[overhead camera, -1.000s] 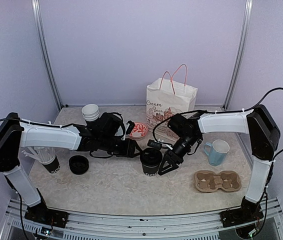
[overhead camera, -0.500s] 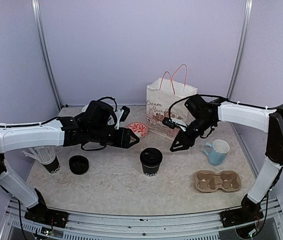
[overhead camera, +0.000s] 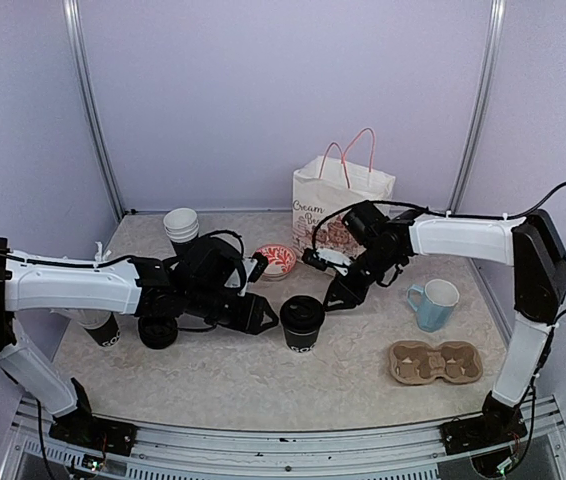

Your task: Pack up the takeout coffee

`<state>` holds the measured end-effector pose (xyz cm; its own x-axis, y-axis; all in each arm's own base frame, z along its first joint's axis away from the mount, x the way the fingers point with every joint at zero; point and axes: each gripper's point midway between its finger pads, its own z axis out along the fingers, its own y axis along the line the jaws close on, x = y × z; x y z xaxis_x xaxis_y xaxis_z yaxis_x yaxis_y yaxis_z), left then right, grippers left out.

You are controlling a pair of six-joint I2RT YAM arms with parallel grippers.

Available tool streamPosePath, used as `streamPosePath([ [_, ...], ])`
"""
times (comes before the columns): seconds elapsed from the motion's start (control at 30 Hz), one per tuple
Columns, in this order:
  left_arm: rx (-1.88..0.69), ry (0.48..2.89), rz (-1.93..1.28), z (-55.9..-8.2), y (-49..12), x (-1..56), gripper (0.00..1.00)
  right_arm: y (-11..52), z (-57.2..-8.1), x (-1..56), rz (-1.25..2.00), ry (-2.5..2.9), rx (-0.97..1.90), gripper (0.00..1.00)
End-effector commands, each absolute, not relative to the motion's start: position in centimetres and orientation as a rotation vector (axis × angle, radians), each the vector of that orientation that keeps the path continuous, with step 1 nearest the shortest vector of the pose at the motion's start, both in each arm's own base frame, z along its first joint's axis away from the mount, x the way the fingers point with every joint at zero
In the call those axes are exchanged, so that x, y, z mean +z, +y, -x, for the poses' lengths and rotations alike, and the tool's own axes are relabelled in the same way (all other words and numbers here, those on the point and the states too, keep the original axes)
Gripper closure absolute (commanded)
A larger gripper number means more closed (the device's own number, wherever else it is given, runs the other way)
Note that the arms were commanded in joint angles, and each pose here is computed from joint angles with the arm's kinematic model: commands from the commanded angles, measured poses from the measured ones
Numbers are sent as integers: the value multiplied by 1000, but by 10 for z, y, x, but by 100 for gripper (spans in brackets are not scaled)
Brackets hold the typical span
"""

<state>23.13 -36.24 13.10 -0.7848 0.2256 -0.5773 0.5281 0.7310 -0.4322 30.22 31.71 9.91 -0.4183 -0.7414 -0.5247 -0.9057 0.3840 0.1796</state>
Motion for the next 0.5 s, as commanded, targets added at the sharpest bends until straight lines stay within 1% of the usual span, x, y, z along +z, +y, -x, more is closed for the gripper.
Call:
streamPosePath([
  [0.0, -672, 2517, -446, -240, -335, 112, 57, 337, -273, 101, 1518, 2253, 696, 65],
  [0.1, -604, 2527, -341, -250, -310, 109, 57, 346, -251, 105, 1589, 2211, 759, 64],
  [0.23, -652, 2507, -235, -258, -290, 114, 57, 354, -232, 108, 1646, 2197, 812, 63],
  [0.4, -747, 2492, -288, -249, -303, 122, 56, 350, -226, 102, 1676, 2212, 819, 63],
  [0.47, -765, 2484, -304, -246, -309, 123, 54, 348, -220, 102, 1691, 2211, 845, 63],
])
